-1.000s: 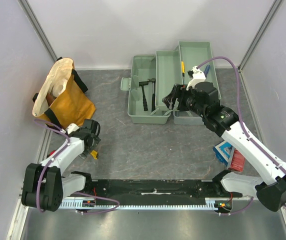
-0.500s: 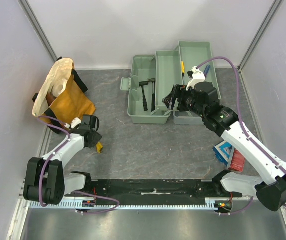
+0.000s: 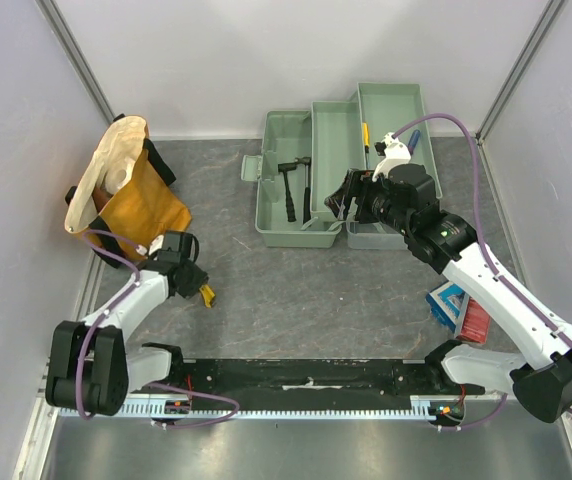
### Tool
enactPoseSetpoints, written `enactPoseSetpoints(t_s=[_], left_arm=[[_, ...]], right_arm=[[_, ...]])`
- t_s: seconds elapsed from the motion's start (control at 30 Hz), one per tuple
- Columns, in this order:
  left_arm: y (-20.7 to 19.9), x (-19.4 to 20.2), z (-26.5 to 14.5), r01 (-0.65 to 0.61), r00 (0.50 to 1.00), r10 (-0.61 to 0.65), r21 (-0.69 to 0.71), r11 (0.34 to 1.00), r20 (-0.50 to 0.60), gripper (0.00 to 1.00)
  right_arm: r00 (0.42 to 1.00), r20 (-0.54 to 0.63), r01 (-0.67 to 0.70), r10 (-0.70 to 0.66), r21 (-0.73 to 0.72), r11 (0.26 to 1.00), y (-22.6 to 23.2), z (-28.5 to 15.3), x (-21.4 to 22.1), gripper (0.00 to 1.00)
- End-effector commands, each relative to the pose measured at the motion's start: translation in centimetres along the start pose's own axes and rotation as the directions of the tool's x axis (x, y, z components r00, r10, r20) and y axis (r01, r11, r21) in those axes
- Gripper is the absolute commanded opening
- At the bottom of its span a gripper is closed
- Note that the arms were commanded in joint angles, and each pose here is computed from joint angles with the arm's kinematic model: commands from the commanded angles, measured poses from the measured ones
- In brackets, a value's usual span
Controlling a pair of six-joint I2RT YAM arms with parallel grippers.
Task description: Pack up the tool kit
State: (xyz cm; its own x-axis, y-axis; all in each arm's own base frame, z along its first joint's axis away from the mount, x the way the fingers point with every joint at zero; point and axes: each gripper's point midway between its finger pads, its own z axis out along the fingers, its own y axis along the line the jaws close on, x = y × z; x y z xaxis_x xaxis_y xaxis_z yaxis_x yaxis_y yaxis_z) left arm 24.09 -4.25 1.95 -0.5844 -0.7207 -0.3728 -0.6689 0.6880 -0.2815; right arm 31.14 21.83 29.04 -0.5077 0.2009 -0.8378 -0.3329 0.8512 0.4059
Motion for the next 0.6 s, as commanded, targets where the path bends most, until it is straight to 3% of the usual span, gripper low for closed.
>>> enactPoseSetpoints(t_s=[0.0,0.2,0.57], left_arm=[[0.6,-2.0,-2.4,-0.074,0.994,0.077,-0.036,0.997,0.075,0.41],[0.9,-3.3,-4.0,-0.075,0.988,0.08,-0.041,0.996,0.134,0.52],[-0.1,-2.0,-1.2,-0.172,0.984,0.174,-0.038,0.984,0.04,0.61]], right_arm=[[0.999,0.054,-0.001,0.002,-0.018,1.0,0.8,-0.4,-2.0,0.83],[0.999,0.047,-0.005,0.006,-0.015,1.0,0.7,-0.2,-1.8,0.83],[0.999,0.053,0.004,-0.003,-0.02,1.0,0.8,-0.4,-1.9,0.83]])
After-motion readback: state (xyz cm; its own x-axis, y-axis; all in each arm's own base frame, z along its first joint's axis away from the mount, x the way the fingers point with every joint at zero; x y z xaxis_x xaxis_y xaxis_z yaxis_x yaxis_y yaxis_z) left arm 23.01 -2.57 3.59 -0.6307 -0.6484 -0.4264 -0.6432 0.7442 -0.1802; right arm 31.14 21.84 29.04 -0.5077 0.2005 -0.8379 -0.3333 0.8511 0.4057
